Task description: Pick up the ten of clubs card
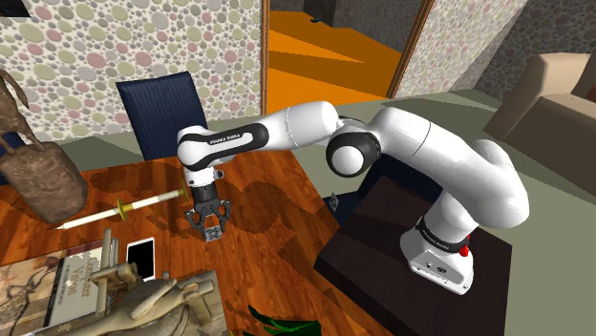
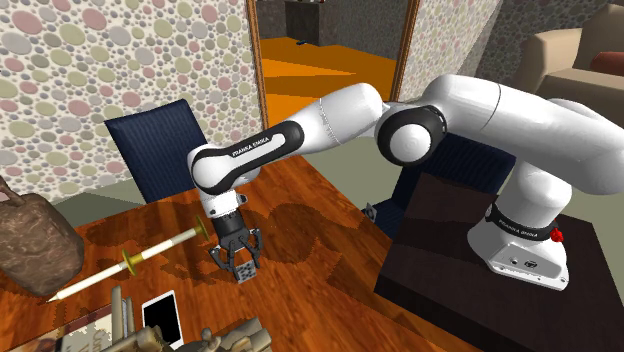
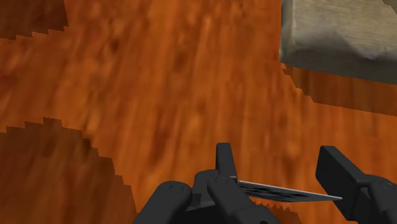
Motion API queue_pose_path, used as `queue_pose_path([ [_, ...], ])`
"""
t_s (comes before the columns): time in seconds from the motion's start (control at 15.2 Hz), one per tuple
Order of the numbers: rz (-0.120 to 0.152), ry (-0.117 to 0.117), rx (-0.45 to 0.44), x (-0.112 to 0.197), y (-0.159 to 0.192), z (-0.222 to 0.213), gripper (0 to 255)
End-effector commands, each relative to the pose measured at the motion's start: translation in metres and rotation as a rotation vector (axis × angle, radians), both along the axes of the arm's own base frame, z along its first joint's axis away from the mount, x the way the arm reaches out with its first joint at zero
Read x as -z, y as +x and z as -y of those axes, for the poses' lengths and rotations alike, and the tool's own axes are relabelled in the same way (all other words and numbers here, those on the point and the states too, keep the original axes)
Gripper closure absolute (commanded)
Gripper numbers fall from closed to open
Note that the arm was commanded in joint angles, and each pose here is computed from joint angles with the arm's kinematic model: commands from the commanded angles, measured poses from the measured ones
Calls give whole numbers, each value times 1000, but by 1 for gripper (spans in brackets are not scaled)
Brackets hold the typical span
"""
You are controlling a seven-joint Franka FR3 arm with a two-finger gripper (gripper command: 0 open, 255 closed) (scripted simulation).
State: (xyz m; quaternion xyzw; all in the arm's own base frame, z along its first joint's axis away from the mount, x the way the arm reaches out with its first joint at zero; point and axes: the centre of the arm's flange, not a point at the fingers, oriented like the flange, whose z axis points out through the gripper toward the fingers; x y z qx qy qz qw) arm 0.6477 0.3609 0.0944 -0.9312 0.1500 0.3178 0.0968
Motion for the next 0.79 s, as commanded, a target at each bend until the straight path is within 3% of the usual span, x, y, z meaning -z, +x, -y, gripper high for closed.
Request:
queue_pose_path([
  [0.0, 0, 0, 0, 1, 0, 0, 255],
  [0.33, 0, 0, 0, 0, 0, 0, 255],
  [0.73, 0, 0, 0, -31, 0, 0, 255],
])
